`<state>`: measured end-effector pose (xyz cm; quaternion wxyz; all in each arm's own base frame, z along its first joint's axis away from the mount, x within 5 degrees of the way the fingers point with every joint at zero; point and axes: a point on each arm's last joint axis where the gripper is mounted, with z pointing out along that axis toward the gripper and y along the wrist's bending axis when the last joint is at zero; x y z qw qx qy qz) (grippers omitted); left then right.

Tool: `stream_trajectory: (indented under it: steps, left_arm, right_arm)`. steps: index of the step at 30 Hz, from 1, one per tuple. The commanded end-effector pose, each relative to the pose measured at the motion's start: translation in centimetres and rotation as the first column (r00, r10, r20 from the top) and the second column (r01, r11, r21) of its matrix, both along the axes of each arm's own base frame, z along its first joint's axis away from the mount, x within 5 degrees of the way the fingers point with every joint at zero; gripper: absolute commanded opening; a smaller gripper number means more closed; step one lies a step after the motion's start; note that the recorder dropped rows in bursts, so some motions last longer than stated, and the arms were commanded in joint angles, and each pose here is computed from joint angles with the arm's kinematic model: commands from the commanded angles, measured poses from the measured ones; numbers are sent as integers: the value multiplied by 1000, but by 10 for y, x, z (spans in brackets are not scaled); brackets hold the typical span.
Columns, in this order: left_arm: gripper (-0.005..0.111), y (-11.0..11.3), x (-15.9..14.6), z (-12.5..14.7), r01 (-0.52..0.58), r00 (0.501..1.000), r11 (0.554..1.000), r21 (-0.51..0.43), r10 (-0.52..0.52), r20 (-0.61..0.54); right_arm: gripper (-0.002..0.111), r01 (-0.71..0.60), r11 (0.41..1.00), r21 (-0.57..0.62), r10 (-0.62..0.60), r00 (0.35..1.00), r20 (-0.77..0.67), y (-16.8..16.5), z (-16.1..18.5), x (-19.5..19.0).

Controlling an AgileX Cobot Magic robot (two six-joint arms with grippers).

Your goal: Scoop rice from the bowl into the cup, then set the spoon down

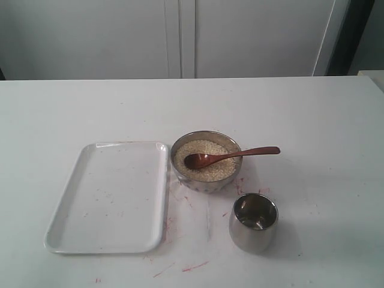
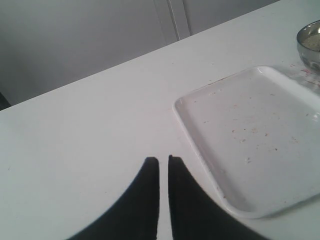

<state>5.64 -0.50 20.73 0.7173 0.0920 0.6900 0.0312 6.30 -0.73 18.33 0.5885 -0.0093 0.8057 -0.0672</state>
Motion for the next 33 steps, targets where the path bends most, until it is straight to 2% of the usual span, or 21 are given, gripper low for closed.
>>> stream_trajectory:
  steps: [1, 9, 15, 21, 27, 33]
  left_arm:
    - [14, 0, 0, 2, 3, 1000, 1000, -4, -3, 10]
    - [14, 0, 0, 2, 3, 1000, 1000, -4, -3, 10]
    - [14, 0, 0, 2, 3, 1000, 1000, -4, -3, 10]
    - [14, 0, 0, 2, 3, 1000, 1000, -4, -3, 10]
    - [14, 0, 0, 2, 3, 1000, 1000, -4, -3, 10]
    - [14, 0, 0, 2, 3, 1000, 1000, -4, -3, 10]
  right_arm:
    - [0, -5, 1000, -4, 5, 998, 70, 0, 5, 1]
    - [0, -27, 999, -19, 31, 969, 247, 2, 21, 4]
    - [0, -55, 998, -20, 58, 883, 466, 5, 42, 3]
    - [0, -134, 980, 144, 20, 795, 607, 7, 56, -1]
    - [0, -296, 885, 358, -52, 703, 710, 9, 67, -6]
    - [0, -477, 734, 484, -112, 617, 779, 11, 78, -12]
